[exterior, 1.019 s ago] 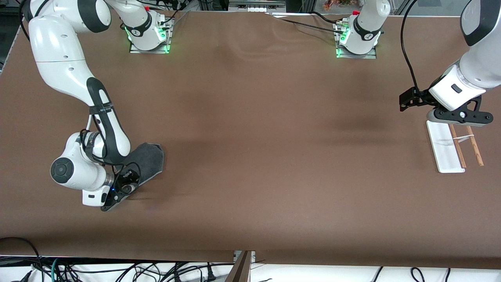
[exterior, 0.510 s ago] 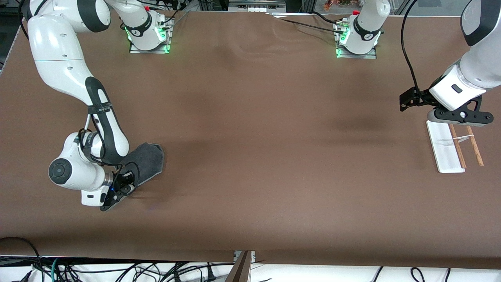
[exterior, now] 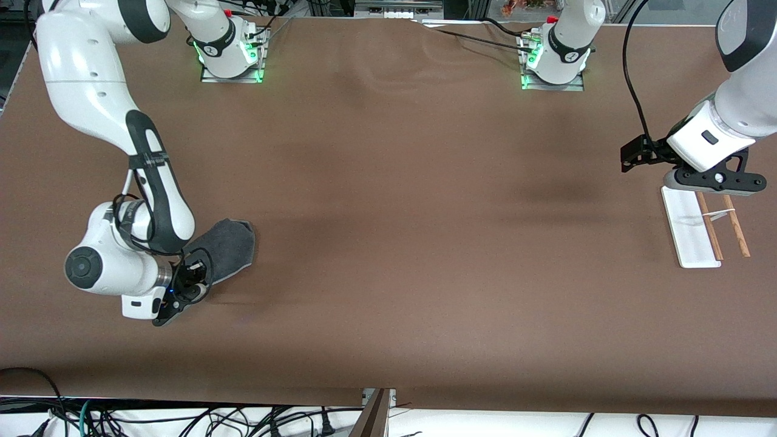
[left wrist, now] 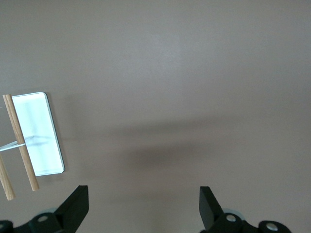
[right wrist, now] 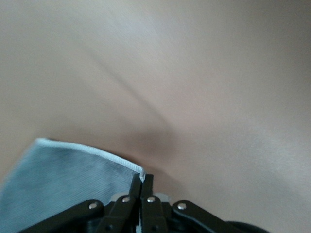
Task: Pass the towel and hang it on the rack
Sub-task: 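Lift the towel with the right gripper toward the table middle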
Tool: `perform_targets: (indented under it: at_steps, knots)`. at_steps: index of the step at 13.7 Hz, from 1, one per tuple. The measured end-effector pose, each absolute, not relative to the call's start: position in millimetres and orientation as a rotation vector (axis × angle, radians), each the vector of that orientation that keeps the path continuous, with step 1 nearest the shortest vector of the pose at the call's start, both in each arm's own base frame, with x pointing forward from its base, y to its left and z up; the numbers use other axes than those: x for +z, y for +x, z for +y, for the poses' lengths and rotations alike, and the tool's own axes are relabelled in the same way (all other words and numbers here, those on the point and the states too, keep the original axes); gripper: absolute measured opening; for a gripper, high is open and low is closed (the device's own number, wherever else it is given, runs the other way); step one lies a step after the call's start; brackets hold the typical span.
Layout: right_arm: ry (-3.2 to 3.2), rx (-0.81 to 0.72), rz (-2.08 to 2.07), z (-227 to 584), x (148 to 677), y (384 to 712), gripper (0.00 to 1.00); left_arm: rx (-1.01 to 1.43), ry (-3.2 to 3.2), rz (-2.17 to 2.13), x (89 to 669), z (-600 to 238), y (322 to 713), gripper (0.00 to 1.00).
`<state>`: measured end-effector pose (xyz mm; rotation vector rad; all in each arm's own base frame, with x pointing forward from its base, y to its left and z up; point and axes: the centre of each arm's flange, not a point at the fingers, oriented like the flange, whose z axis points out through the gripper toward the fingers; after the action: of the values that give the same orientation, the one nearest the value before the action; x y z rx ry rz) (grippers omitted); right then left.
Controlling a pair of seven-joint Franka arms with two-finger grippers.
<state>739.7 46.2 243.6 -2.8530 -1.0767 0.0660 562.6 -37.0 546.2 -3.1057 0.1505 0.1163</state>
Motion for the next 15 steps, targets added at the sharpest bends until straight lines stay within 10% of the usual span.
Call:
perform_targets:
  at_steps: [5,15]
  knots:
    - [-2.82,-0.015,-1.18,141.9,391.3,730.2,0.02,0.124,-3.105,0.148,545.9,-36.0,562.1,1.0]
    - [-2.693,-0.213,-1.27,350.5,473.7,659.7,0.02,0.126,-3.106,0.142,545.7,-34.0,562.2,1.0]
